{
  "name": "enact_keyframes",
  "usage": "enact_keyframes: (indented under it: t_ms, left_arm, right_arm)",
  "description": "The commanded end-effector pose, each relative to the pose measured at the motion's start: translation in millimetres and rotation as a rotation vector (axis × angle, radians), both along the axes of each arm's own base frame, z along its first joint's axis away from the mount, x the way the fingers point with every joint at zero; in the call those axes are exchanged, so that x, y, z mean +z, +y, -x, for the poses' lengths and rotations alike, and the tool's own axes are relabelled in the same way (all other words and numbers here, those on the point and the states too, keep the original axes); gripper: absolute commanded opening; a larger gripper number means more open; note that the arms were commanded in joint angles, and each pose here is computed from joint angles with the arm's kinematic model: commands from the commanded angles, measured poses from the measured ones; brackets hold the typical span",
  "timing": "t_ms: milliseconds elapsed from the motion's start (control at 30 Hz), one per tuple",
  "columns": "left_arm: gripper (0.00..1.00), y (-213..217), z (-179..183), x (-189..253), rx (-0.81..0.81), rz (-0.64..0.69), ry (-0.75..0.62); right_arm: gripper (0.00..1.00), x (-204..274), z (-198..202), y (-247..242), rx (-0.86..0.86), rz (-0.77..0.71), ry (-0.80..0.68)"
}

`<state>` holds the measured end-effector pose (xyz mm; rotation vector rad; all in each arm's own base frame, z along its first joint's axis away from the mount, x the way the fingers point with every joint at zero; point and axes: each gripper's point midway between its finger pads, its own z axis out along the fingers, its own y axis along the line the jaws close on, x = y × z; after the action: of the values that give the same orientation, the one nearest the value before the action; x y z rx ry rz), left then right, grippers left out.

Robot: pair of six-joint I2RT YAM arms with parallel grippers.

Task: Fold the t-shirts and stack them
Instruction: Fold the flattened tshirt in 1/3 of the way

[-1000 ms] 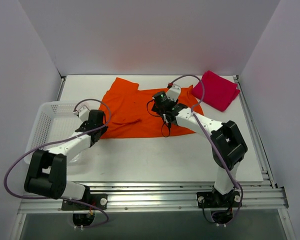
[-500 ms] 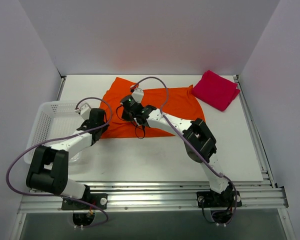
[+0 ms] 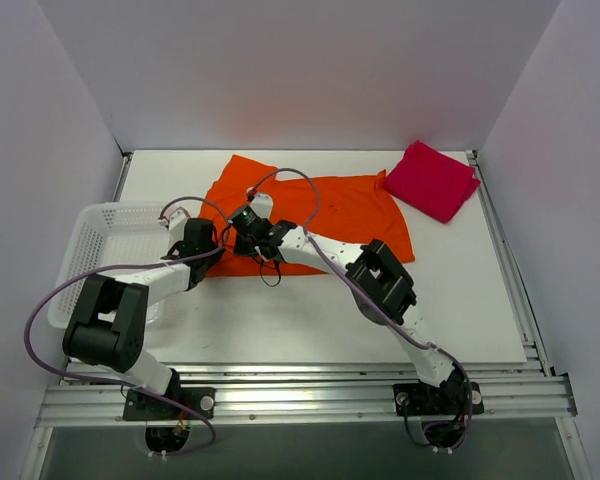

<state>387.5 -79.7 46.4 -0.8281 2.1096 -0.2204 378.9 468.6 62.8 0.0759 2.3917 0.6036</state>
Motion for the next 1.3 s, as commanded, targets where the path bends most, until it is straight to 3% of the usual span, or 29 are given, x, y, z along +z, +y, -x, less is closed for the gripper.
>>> enact_keyframes:
  t_ms: [0,467,700,900,1267]
  left_arm:
    - [0.02,-5.1,-15.2,16.3,-0.016,0.02,-0.075]
    - [0.02,-8.7,-7.1,18.5,-0.04,0.051,-0.083]
    - [0.02,-26.0,5.0,49.5,-0.1,0.144,-0.182]
    - [0.02,-35.8,3.5,25.1,-0.126,0.17,-0.134]
    - [0.02,-35.8,5.0,13.3,-0.129,0.165,-0.114]
  right_arm:
    - [0.0,-8.2,-10.9,-4.2,-0.028,0.019,0.01]
    - [0.0,-47.9,-32.8,-23.2,-0.08,0.056,0.051]
    - [0.0,-53.6,-37.2,-26.3,-0.083,0.055,0.061]
    - [0.0,-58.8,-47.2,-30.3,-0.097,0.059,0.064]
    - [0.0,-28.4,-114.3,-33.5,-0.166,-0.001,-0.01]
